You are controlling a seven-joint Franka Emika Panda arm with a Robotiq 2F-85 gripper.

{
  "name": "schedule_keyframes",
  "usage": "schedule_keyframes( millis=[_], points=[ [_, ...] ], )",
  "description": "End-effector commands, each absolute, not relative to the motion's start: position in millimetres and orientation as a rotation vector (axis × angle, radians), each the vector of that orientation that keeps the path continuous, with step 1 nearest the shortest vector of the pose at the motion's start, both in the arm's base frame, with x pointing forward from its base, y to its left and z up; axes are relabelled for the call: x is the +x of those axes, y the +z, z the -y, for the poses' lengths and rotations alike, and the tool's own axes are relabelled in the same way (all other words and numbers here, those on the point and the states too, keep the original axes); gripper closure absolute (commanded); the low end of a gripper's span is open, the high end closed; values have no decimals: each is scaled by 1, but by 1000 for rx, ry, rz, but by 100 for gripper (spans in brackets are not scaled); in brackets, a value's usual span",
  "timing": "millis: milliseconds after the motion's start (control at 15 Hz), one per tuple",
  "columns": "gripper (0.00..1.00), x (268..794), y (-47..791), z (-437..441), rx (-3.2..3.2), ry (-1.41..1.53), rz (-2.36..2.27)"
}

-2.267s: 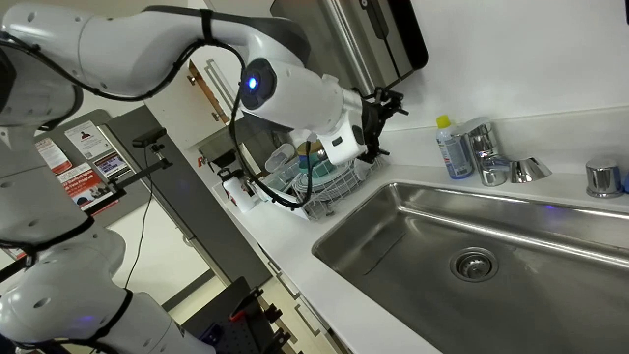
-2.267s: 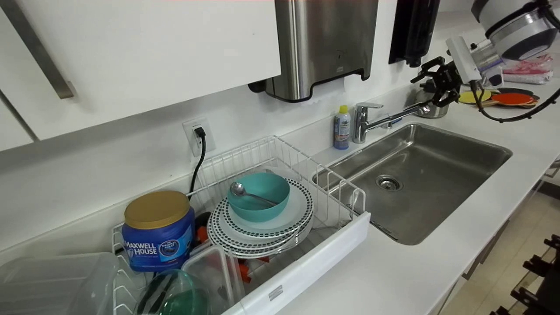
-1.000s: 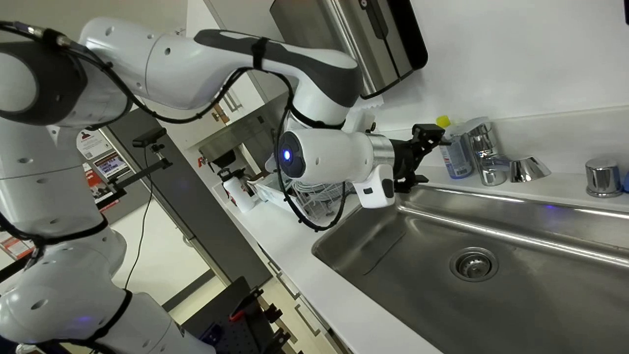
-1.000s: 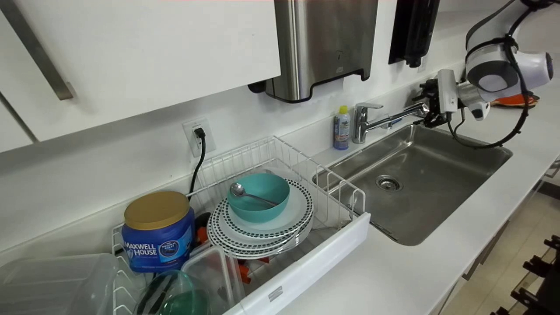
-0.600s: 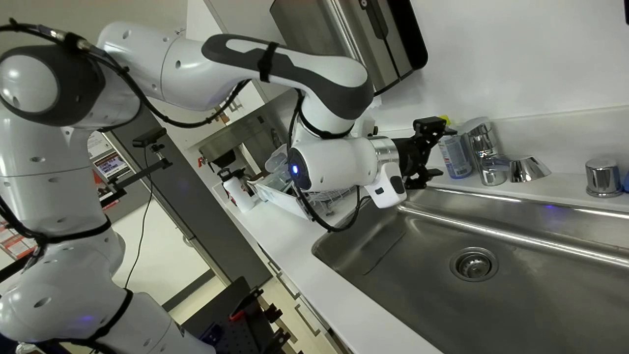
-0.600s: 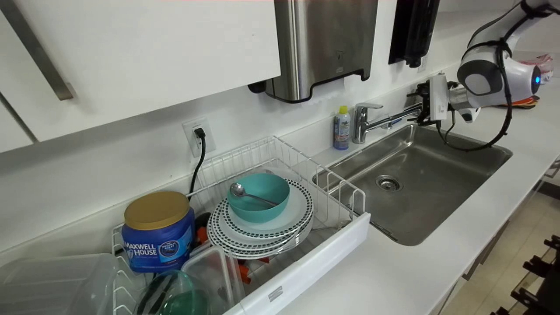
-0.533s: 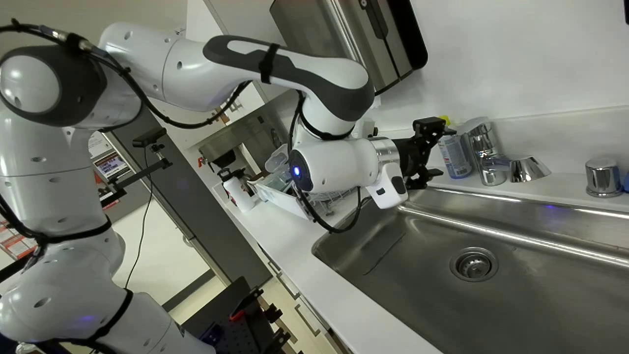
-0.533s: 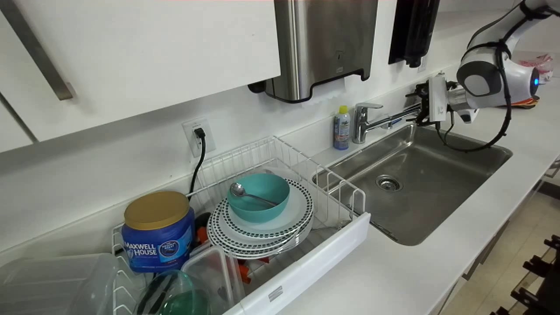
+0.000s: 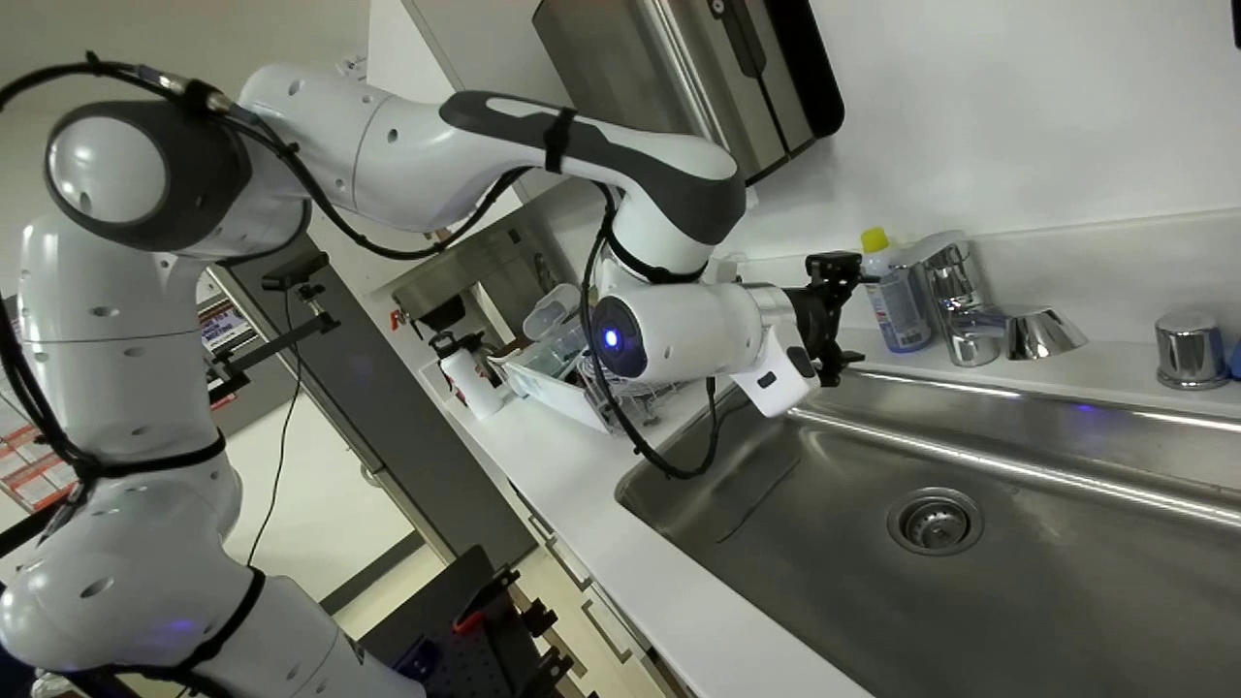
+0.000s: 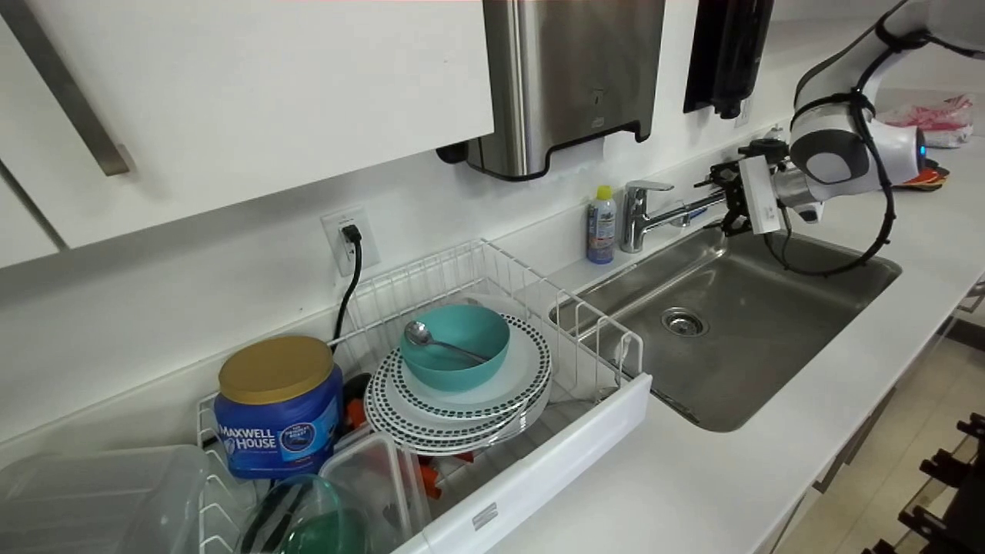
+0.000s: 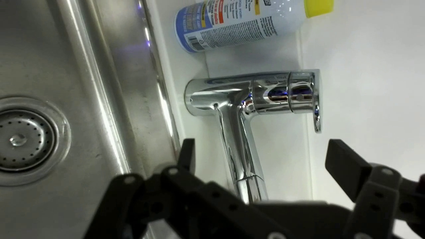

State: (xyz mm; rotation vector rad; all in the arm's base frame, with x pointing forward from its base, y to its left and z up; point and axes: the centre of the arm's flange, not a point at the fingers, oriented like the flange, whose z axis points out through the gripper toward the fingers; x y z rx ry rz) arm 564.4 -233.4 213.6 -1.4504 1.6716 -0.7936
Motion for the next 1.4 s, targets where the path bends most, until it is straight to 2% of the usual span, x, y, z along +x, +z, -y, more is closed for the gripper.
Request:
schedule_keyframes(
  millis=[0, 667, 1333],
  points=[
    [0, 565, 214, 233, -1453, -795, -1669],
    [0, 602, 214, 224, -1493, -1171, -1436],
    [0, 643, 205, 235, -1505, -1161, -1375]
  ],
)
